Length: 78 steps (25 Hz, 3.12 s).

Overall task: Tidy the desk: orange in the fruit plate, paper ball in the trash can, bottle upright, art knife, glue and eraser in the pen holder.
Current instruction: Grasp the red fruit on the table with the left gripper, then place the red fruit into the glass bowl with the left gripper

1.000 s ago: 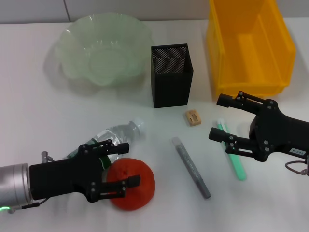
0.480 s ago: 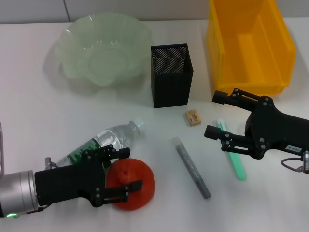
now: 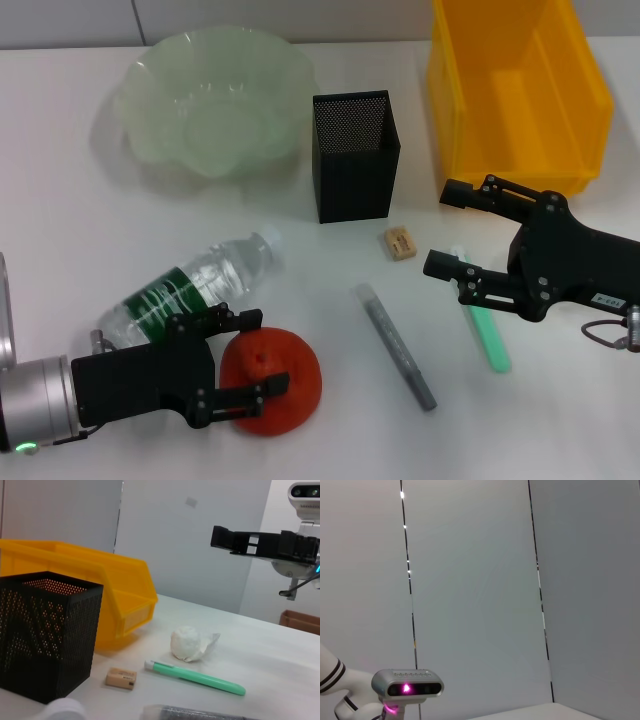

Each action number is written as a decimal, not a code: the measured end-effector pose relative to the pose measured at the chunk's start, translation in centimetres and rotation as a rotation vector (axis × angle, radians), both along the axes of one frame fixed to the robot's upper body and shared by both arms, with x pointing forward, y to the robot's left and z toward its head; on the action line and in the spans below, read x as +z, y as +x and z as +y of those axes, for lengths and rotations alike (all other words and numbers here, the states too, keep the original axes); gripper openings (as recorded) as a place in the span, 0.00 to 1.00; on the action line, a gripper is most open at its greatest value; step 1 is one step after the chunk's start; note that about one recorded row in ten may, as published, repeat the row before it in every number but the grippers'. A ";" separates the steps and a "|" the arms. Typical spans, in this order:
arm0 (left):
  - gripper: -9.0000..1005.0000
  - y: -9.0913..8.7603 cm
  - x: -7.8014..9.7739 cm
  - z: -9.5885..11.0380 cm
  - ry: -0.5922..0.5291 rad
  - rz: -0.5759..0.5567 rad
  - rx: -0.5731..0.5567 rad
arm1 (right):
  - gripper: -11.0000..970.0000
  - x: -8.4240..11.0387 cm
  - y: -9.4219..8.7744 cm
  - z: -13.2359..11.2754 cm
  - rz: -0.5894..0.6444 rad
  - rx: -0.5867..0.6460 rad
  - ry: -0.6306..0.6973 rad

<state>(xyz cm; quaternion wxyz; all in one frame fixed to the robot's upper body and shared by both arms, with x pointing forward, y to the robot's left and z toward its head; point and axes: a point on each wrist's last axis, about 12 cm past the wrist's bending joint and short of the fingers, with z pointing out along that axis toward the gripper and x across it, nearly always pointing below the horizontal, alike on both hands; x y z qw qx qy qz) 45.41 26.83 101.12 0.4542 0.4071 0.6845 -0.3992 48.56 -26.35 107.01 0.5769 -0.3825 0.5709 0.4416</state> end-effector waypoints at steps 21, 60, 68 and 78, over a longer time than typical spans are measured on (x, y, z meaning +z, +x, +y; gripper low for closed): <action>0.46 0.2 -0.2 0.2 0.027 -0.001 0.019 | 0.80 0.0 0.1 0.1 0.002 -0.003 0.011; 0.07 17.3 12.1 -2.9 -0.117 -0.328 0.408 | 0.80 -0.9 -0.8 0.8 0.061 -0.008 0.067; 0.07 20.0 12.0 -3.6 -0.025 -0.299 0.557 | 0.80 -1.0 -0.8 0.9 0.066 -0.011 0.072; 0.08 21.6 11.1 -4.6 0.174 -0.307 0.620 | 0.80 -0.8 -0.7 1.0 0.059 -0.003 0.078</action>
